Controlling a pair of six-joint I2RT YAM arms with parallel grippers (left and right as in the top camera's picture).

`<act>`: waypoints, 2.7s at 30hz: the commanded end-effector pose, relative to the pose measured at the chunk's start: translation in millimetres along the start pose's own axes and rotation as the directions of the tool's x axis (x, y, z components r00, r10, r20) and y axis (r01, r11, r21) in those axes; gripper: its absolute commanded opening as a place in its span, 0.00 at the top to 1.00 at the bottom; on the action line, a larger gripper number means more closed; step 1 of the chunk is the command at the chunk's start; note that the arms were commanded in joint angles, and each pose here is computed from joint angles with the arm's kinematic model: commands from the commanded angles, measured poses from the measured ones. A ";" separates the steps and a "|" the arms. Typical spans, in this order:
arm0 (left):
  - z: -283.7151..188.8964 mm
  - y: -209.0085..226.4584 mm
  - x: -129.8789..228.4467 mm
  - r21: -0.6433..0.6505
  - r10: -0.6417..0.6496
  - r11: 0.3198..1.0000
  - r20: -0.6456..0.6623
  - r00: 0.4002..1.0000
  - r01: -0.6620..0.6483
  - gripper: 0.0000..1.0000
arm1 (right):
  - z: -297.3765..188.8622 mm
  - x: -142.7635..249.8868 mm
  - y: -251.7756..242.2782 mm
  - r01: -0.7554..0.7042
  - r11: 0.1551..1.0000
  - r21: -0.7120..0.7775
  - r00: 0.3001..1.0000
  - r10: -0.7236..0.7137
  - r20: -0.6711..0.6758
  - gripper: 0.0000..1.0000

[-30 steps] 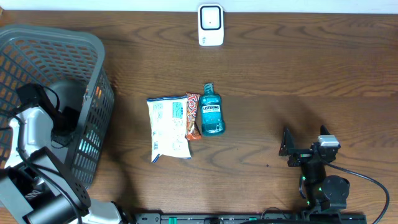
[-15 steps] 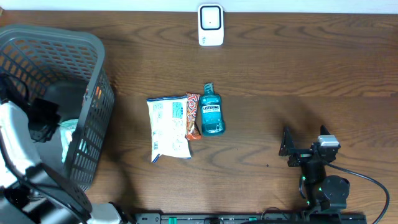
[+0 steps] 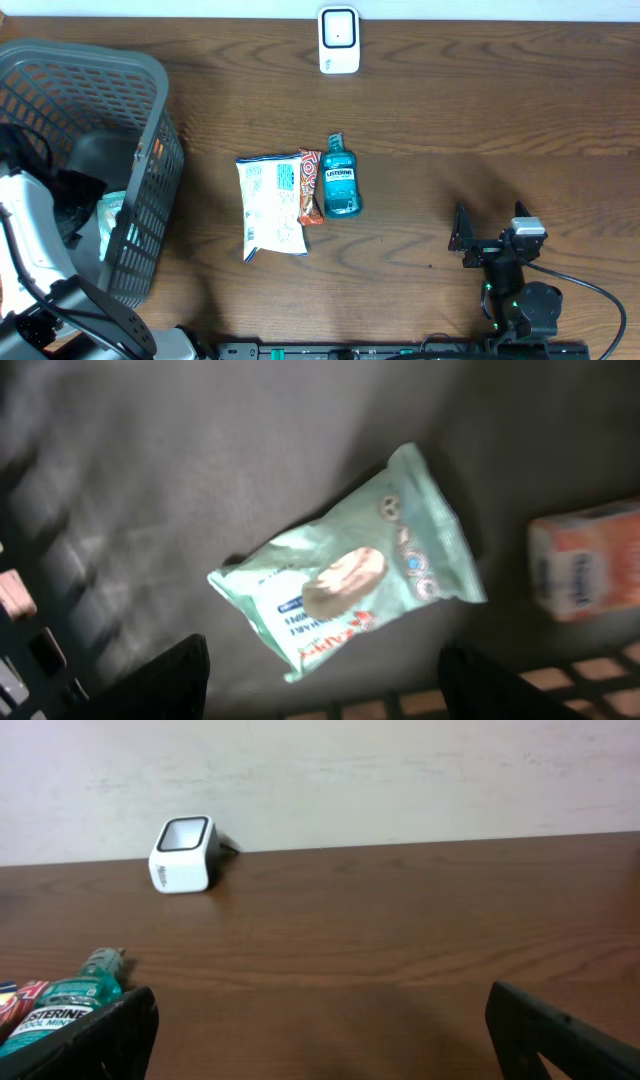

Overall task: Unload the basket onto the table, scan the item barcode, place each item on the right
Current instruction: 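Reach the left gripper back into the basket toward the mint-green pack, then grasp the mint-green wrapped pack with the left gripper and lift it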

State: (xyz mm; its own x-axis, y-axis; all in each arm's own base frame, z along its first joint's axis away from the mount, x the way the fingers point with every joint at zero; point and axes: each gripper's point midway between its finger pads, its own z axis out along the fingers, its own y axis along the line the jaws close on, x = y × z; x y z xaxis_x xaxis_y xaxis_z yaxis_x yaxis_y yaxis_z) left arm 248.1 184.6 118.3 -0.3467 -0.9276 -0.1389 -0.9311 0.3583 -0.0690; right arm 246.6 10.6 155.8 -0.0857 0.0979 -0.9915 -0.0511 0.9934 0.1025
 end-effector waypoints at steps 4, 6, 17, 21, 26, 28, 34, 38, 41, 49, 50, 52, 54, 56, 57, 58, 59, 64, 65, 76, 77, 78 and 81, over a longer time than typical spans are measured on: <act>28.6 -6.2 5.9 -0.033 0.264 0.964 0.029 0.964 -0.263 0.28 | 0.1 1.9 1.1 -0.001 1.000 -0.004 1.000 0.001 -0.007 0.01; 36.8 -12.3 5.9 -0.024 0.323 0.946 0.053 0.945 -0.322 0.28 | 0.1 1.9 1.1 -0.001 1.000 -0.004 1.000 0.001 -0.007 0.01; 59.5 -11.6 7.3 -0.059 0.559 0.829 0.081 0.825 -0.556 0.27 | 0.1 1.8 1.1 -0.001 1.000 -0.004 1.000 0.001 -0.006 0.01; 64.5 -9.9 10.1 -0.059 0.567 0.824 0.066 0.821 -0.564 0.23 | 0.1 1.9 1.1 -0.001 1.000 -0.004 1.000 0.001 -0.007 0.01; 81.4 -4.2 18.7 -0.062 0.587 0.809 0.016 0.809 -0.585 0.22 | 0.1 1.9 1.1 -0.001 1.000 -0.004 1.000 0.001 -0.007 0.01; 91.1 -0.4 24.1 -0.063 0.588 0.807 -0.016 0.809 -0.587 0.22 | 0.1 1.8 1.1 -0.001 1.000 -0.004 1.000 0.001 -0.006 0.01; 109.9 5.8 33.0 -0.065 0.587 0.803 -0.087 0.805 -0.592 0.01 | 0.1 1.8 1.1 -0.001 1.000 -0.004 1.000 0.001 -0.006 0.01; 109.9 5.6 32.7 -0.065 0.587 0.803 -0.086 0.805 -0.593 0.24 | 0.1 1.9 1.1 -0.001 1.000 -0.004 1.000 0.001 -0.007 0.01; 109.1 4.1 30.7 -0.065 0.588 0.803 -0.079 0.805 -0.593 0.70 | 0.1 1.9 1.1 -0.001 1.000 -0.004 1.000 0.001 -0.007 0.01; 86.9 -13.8 4.0 -0.071 0.587 0.808 0.019 0.809 -0.584 0.92 | 0.1 1.8 1.1 -0.001 1.000 -0.004 1.000 0.001 -0.006 0.01; 76.7 -17.9 -5.3 -0.082 0.585 0.810 0.054 0.809 -0.580 0.92 | 0.1 1.8 1.1 -0.001 1.000 -0.004 1.000 0.001 -0.006 0.01; 56.0 -23.9 -22.7 -0.110 0.580 0.814 0.123 0.805 -0.570 0.92 | 0.1 1.8 1.1 -0.001 1.000 -0.004 1.000 0.001 -0.006 0.01; 29.1 -30.5 -41.5 -0.136 0.569 0.822 0.208 0.795 -0.553 0.92 | 0.1 1.9 1.1 -0.001 1.000 -0.004 1.000 0.001 -0.007 0.01; 3.0 -38.4 -53.6 -0.132 0.554 0.831 0.287 0.781 -0.541 0.92 | 0.1 1.8 1.1 -0.001 1.000 -0.004 1.000 0.001 -0.006 0.01; -10.3 -41.9 -58.7 -0.129 0.545 0.835 0.326 0.772 -0.535 0.92 | 0.1 1.8 1.1 -0.001 1.000 -0.004 1.000 0.001 -0.006 0.01; -25.5 -45.5 -64.1 -0.123 0.532 0.841 0.372 0.761 -0.527 0.92 | 0.1 1.9 1.1 -0.001 1.000 -0.004 1.000 0.001 -0.007 0.01; -45.3 -49.4 -70.0 -0.112 0.506 0.851 0.431 0.747 -0.512 0.92 | 0.1 1.8 1.1 -0.001 1.000 -0.004 1.000 0.001 -0.006 0.01; -113.1 -55.9 -78.6 -0.019 0.352 0.900 0.623 0.699 -0.436 0.92 | 0.1 1.8 1.1 -0.001 1.000 -0.004 1.000 0.001 -0.006 0.01; -126.8 -57.4 -77.1 0.015 0.315 0.904 0.653 0.688 -0.428 0.92 | 0.1 1.8 1.1 -0.001 1.000 -0.004 1.000 0.001 -0.006 0.01; -265.8 -131.0 27.6 0.436 0.148 0.480 0.815 0.560 -0.761 0.92 | 0.1 1.8 1.1 -0.001 1.000 -0.004 1.000 0.001 -0.006 0.01; -271.0 -136.8 38.8 0.444 0.156 0.436 0.819 0.552 -0.783 0.92 | 0.1 1.8 1.1 -0.001 1.000 -0.004 1.000 0.001 -0.006 0.01; -275.3 -143.4 51.9 0.452 0.169 0.388 0.822 0.544 -0.803 0.92 | 0.1 1.9 1.2 -0.001 1.000 -0.005 1.000 0.001 -0.007 0.01; -281.1 -162.0 92.4 0.470 0.223 0.261 0.820 0.527 -0.843 0.92 | 0.1 1.8 1.1 -0.001 1.000 -0.004 1.000 0.001 -0.006 0.01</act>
State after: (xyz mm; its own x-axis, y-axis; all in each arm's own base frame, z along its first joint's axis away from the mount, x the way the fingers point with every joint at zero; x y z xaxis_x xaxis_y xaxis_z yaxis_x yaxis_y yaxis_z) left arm 333.7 62.8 382.0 -0.2614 -0.3433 -0.9021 -0.0958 0.9392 -0.3297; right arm 246.6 10.6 155.8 -0.0857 0.0979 -0.9915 -0.0511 0.9934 0.1025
